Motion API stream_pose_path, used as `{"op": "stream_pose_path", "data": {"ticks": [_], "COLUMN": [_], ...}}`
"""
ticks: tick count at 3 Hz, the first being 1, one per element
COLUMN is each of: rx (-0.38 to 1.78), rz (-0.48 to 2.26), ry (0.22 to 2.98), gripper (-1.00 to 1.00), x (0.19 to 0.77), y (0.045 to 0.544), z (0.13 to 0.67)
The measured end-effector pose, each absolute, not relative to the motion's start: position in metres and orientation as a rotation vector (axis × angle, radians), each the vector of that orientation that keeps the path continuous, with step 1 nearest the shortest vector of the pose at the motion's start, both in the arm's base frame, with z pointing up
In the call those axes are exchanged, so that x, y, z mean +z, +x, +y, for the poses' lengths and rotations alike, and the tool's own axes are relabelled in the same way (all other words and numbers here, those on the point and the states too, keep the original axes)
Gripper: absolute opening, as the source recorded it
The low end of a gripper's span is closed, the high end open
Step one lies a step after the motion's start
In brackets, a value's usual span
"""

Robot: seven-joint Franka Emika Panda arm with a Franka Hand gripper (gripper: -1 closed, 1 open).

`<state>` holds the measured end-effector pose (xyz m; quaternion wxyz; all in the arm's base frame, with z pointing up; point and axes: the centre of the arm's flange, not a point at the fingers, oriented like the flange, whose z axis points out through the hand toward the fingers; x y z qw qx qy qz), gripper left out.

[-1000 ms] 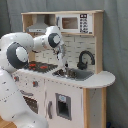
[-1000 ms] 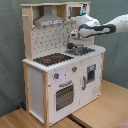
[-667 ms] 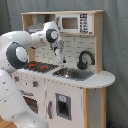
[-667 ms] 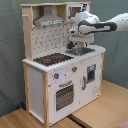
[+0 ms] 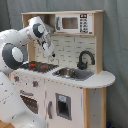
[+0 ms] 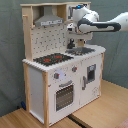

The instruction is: Play with the kitchen

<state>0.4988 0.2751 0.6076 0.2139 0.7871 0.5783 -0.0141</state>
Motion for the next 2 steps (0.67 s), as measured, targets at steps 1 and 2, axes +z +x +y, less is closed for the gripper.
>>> {"op": "stream_pose_path", "data": {"ticks": [1,2], "rx": [-0.044,-0.078], "rz": [1.591,1.544], "ry": [2.075,1.983], "gripper": [1.0,1.0], "x": [0.6163,0.6179], "y": [0.4842,0.4768], "z": [0.2989,0.307]}}
